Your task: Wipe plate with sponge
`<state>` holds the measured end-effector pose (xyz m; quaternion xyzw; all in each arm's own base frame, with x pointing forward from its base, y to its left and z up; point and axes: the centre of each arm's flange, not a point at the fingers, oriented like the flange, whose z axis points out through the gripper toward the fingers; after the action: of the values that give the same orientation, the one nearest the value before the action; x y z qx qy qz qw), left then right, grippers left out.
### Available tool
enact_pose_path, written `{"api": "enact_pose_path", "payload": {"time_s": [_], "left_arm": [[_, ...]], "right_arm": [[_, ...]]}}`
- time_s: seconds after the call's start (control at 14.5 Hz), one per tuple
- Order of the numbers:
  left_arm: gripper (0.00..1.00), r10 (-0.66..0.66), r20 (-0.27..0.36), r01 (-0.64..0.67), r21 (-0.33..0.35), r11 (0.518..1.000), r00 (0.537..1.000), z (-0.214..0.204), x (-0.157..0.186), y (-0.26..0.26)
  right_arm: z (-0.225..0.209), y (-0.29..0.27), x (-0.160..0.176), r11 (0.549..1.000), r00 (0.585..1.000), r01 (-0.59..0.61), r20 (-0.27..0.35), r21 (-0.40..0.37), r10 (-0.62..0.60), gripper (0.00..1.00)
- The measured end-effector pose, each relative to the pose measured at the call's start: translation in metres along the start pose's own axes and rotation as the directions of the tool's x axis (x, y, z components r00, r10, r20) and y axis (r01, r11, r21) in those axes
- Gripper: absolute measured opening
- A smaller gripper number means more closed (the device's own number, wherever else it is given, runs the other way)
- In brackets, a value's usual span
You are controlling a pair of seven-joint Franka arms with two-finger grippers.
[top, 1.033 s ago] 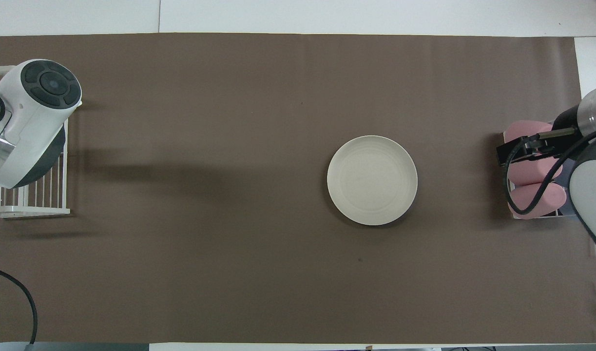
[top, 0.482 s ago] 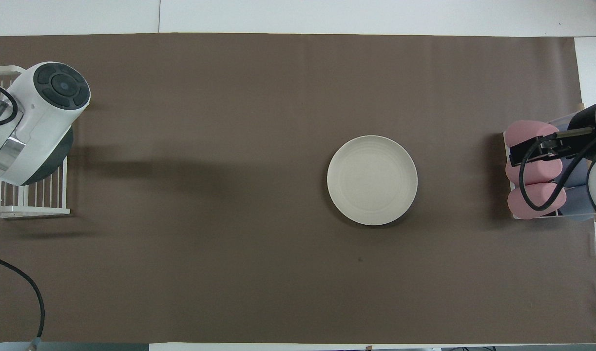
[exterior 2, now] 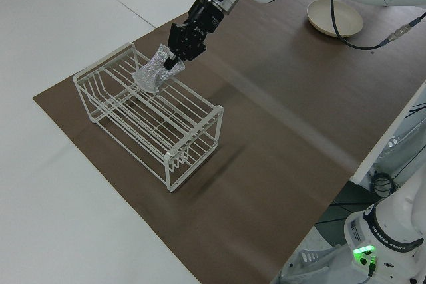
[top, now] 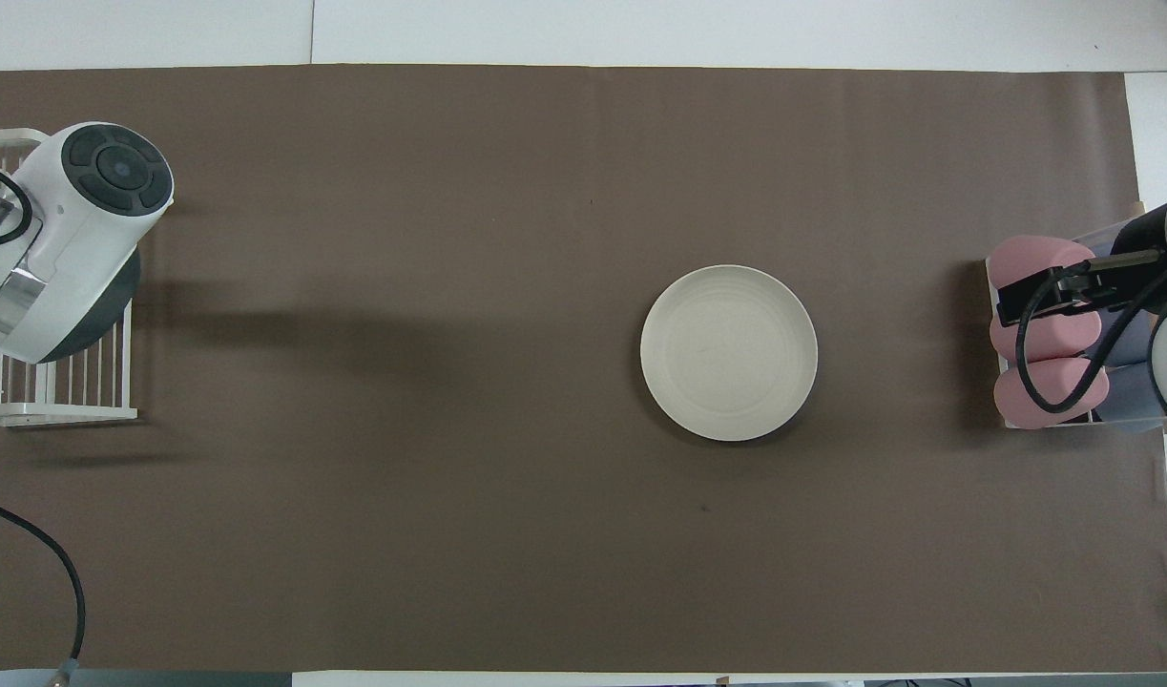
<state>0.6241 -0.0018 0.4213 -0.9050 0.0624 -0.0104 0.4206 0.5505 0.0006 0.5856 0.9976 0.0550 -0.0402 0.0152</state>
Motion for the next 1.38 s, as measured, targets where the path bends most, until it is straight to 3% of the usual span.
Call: {"api": "enact_pose_path", "payload": {"time_s": [0.34,0.41,0.69,0.96,1.17,1.38], "left_arm": [[0.94,-0.005,0.0,0.005,-0.001,1.0,1.0,0.001,0.0,-0.001],[1.0,-0.007,0.0,0.007,-0.001,1.0,1.0,0.001,0.0,-0.001],[1.0,-0.017,0.003,0.017,-0.016,1.0,1.0,0.0,0.0,0.0],[1.0,-0.129,0.042,0.135,-0.198,0.971,0.991,-0.017,0.004,-0.012],[1.0,-0.251,0.093,0.268,-0.376,0.887,0.963,-0.041,0.004,-0.047],[1.0,-0.337,0.171,0.376,-0.495,0.783,0.926,-0.064,-0.019,-0.094]], "right_arm": [[0.0,-0.001,0.0,1.0,1.0,0.001,0.0,0.0,-0.001,1.0],[0.0,-0.001,0.0,1.0,1.0,0.001,0.0,0.0,-0.001,1.0],[0.0,-0.001,0.0,1.0,1.0,0.001,0.0,0.0,-0.001,1.0],[0.0,-0.001,0.0,1.0,1.0,0.001,0.0,0.0,-0.001,1.0],[0.0,-0.001,0.0,1.0,1.0,0.001,0.0,0.0,-0.001,1.0],[0.0,-0.001,0.0,1.0,1.0,0.001,0.0,0.0,-0.001,1.0]]}}
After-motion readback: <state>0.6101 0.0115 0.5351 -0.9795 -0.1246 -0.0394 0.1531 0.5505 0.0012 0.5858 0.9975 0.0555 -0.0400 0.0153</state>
